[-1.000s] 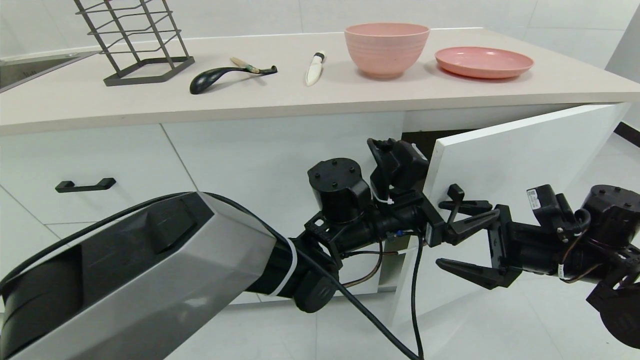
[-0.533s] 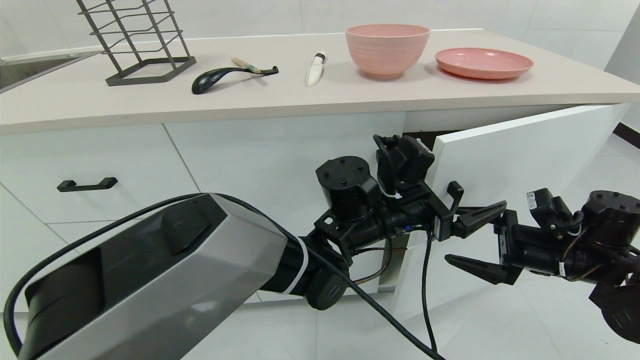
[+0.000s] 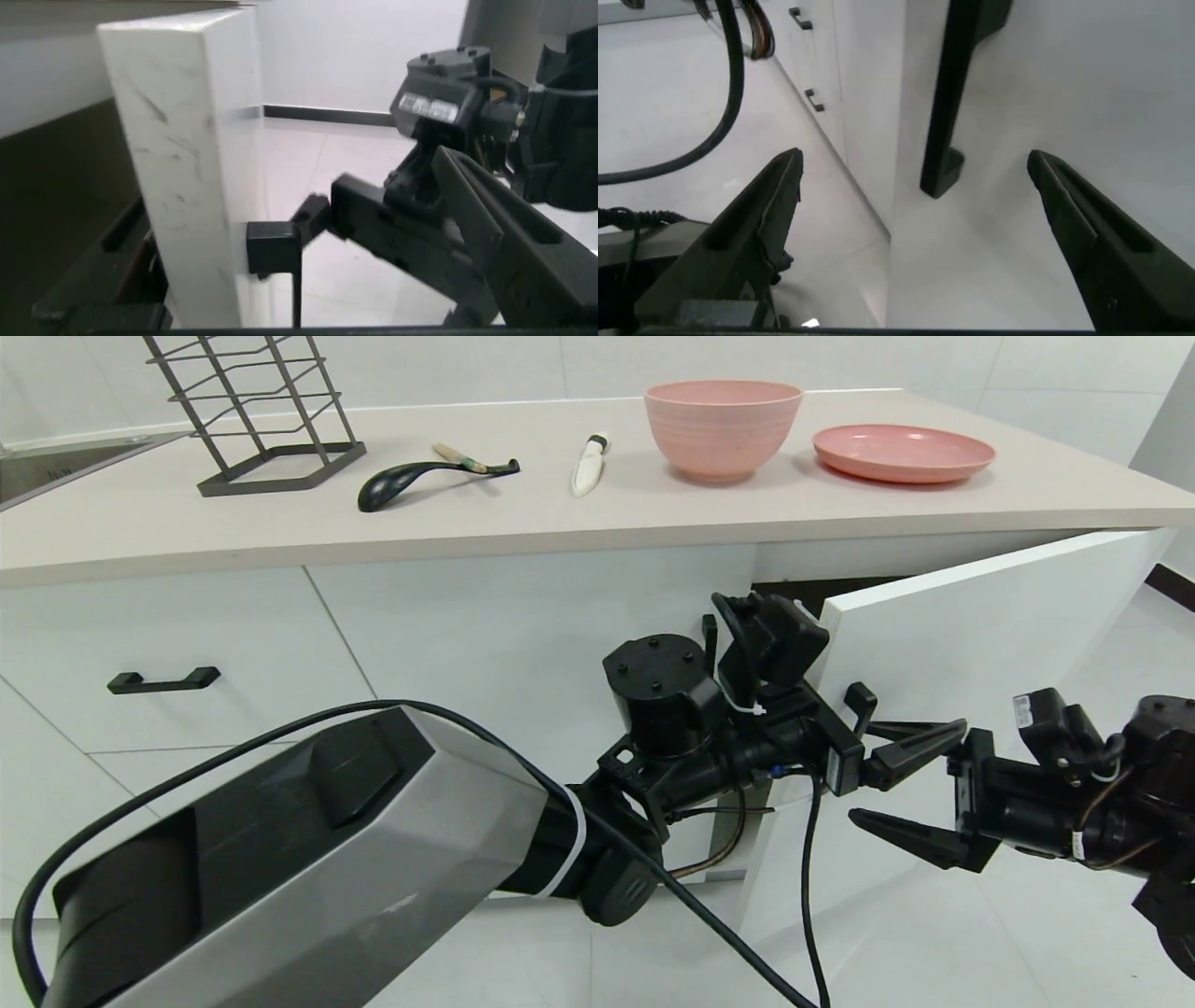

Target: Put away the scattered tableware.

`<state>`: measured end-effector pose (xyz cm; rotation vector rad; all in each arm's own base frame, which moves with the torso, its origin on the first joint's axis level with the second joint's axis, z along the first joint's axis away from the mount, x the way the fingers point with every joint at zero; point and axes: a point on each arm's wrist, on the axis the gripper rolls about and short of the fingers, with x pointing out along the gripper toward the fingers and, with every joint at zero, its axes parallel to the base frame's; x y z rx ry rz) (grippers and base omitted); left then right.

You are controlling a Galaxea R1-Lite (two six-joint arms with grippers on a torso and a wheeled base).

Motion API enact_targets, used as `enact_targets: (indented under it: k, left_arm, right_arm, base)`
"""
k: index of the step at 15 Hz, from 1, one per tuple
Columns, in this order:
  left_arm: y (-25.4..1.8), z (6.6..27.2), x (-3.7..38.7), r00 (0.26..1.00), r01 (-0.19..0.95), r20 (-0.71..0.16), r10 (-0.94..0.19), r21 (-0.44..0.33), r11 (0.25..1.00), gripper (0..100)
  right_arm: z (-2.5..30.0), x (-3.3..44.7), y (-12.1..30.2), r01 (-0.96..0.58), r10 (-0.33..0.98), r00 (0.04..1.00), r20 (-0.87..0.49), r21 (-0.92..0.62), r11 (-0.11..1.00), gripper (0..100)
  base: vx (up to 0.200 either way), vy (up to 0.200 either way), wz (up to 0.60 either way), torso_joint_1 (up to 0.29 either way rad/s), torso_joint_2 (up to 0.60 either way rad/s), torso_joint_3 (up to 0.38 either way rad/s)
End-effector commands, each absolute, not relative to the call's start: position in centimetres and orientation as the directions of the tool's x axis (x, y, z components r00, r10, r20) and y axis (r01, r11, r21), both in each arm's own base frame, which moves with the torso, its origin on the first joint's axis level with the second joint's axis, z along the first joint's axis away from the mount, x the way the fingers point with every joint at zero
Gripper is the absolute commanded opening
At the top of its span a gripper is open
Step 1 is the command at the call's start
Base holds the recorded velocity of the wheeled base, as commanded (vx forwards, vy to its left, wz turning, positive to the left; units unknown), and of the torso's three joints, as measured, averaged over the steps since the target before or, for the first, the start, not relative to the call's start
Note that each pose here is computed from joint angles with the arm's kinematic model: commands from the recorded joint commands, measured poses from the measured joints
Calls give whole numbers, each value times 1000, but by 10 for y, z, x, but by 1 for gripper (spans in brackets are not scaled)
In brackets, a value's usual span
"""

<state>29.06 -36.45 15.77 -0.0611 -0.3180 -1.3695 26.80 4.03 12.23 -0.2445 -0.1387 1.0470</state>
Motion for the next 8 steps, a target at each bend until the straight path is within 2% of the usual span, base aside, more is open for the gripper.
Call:
enact_targets:
  k: [1, 8]
  left_arm:
    - [-363, 158, 292, 189, 966, 262, -946, 124, 227, 100]
    - [-366, 151, 293, 195, 967, 249, -949, 114, 228, 100]
  right_arm:
    - [136, 232, 28, -812, 848, 530, 11, -284, 511, 100]
    - [152, 135, 22, -754, 827, 558, 70, -374, 540, 100]
  base:
    - [0, 0, 0, 0, 0, 0]
    - [0, 0, 0, 0, 0, 0]
